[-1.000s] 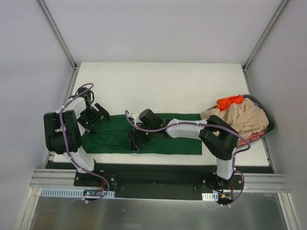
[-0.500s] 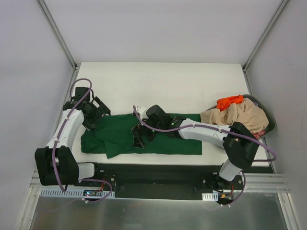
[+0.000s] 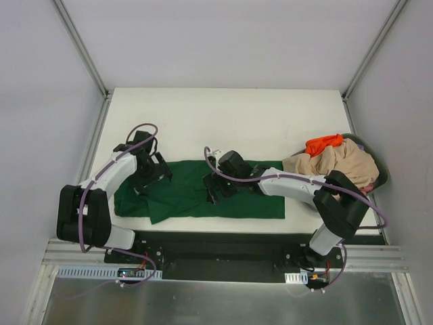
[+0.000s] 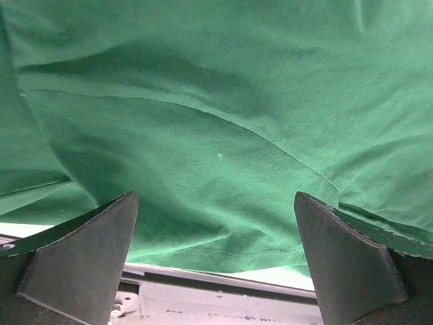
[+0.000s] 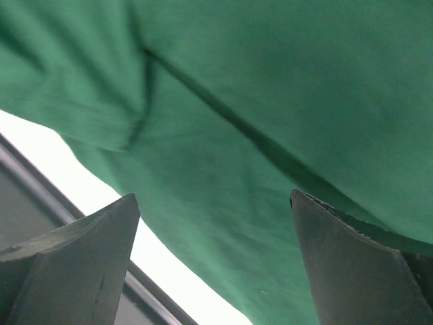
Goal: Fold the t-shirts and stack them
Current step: Fold the other side of the tshirt into a rectangle
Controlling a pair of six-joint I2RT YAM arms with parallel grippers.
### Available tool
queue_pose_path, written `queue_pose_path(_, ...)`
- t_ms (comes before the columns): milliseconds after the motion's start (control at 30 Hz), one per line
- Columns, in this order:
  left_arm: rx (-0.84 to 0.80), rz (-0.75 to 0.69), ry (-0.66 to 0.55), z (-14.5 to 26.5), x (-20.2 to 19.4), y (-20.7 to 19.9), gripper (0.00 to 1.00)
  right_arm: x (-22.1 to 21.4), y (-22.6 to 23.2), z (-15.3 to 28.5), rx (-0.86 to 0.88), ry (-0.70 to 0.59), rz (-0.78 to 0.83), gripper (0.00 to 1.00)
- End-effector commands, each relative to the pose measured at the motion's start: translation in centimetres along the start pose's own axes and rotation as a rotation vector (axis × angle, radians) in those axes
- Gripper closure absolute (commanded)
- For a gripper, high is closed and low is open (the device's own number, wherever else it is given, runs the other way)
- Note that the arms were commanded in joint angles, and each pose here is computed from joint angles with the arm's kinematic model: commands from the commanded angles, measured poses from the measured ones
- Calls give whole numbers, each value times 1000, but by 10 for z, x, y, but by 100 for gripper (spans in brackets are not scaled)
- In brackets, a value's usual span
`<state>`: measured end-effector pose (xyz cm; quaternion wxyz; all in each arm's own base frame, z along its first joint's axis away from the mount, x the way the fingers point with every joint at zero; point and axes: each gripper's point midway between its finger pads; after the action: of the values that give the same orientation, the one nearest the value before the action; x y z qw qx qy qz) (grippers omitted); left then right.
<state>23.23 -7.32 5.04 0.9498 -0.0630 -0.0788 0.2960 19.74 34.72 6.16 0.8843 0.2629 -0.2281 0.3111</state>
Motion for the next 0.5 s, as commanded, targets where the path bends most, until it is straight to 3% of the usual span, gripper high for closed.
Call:
queue_pose_path(0,39,7,-155,22,22,15,1,-7,-57,22,-237,-32,-89,4)
queue_pose_path(233,114,278,-233,27,61,64,2,-20,-109,45,-325,-52,-191,4)
queue_pose_path(367,97,294,-280,19,85,72,22,-24,-119,42,-322,-40,-215,4)
queue_pose_path(467,66,259,-305,15,100,65,27,-26,-126,39,-335,-27,-213,4)
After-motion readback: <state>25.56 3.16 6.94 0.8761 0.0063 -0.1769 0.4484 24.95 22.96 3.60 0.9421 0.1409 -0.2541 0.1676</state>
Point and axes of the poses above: each gripper's point midway between its finger pads, its own z axis back along the fingers, its own y axis along the line the jaws close on, x = y × z
